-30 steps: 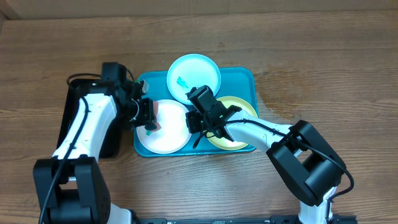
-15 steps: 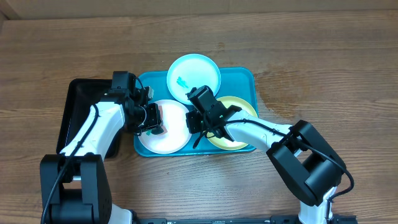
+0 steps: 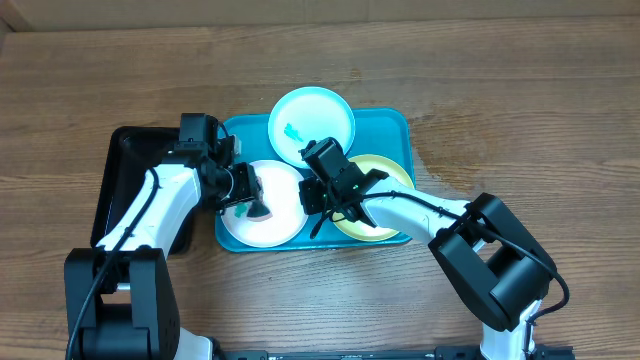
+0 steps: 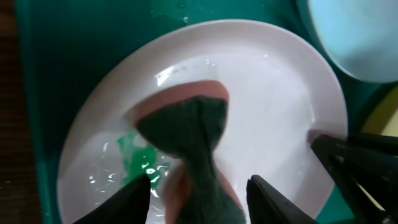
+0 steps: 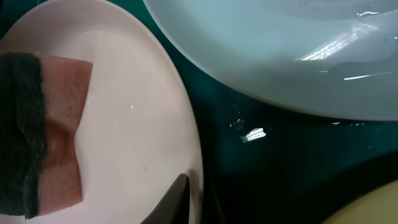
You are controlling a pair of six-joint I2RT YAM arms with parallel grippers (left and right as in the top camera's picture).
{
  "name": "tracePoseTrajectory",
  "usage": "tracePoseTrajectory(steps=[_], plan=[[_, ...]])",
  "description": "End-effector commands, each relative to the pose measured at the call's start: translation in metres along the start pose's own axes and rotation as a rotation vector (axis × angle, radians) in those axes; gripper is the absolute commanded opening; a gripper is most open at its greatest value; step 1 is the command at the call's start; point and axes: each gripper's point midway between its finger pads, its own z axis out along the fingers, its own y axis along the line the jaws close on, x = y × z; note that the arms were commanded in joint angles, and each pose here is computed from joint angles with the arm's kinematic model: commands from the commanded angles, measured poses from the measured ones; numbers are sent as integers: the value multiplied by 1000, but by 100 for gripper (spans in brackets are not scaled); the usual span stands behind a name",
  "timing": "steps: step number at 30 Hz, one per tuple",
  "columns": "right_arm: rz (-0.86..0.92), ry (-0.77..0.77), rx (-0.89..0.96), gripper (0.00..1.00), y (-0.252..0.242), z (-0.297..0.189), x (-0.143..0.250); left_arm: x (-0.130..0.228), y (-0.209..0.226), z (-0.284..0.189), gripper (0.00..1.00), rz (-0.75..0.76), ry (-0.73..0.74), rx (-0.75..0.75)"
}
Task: Clean dirty plates on tray and stack at the side
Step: 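Scrub the white plate's green stain with the sponge in the left gripper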
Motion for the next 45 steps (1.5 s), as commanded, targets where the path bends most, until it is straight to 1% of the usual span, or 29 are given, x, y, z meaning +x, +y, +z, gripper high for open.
tracePoseTrajectory(steps=[1,5,8,14,16,18,21,24,25,27,28,29,31,32,35,41,42,43,44,45], plan=[[7,-19,-3,13,2,0,-10,-5,7,-2,52,-8,-37,-63],[6,-21,-4,13,2,0,-11,-6,5,0,46,-65,-43,-54],[7,-21,-4,13,2,0,-11,-2,4,5,45,-98,-35,-52],[6,-22,-4,13,2,0,-11,5,-11,12,45,-94,-8,-19],[6,-21,-4,13,2,0,-11,4,-14,13,43,-82,-11,-16],[7,-20,-4,13,2,0,-11,3,-13,16,41,-75,-18,-33],[7,-16,-2,13,1,0,-10,4,-1,22,38,-78,-14,-99],[7,-15,-1,13,1,0,-9,9,13,28,42,-101,9,-168],[7,-15,-1,13,1,0,-9,11,15,30,44,-106,18,-175],[7,-16,-2,13,1,0,-10,13,16,34,43,-109,30,-177],[7,-18,-3,13,2,0,-10,13,16,35,38,-109,33,-177],[7,-18,-3,13,2,0,-10,13,16,35,28,-109,32,-177],[7,-18,-3,13,2,0,-10,11,16,34,13,-109,26,-175],[7,-19,-3,13,2,0,-10,9,15,33,11,-110,25,-174],[7,-19,-3,13,2,0,-10,4,12,27,12,-109,22,-173],[7,-19,-3,14,2,0,-10,-11,1,12,27,-106,8,-157],[7,-20,-3,14,2,0,-10,-12,-1,12,27,-105,9,-145],[7,-20,-4,14,2,0,-10,-12,-4,12,18,-105,11,-129],[6,-22,-4,14,2,0,-11,-11,-7,12,7,-106,18,-114],[6,-22,-5,14,2,0,-11,-9,-10,13,4,-107,27,-97]])
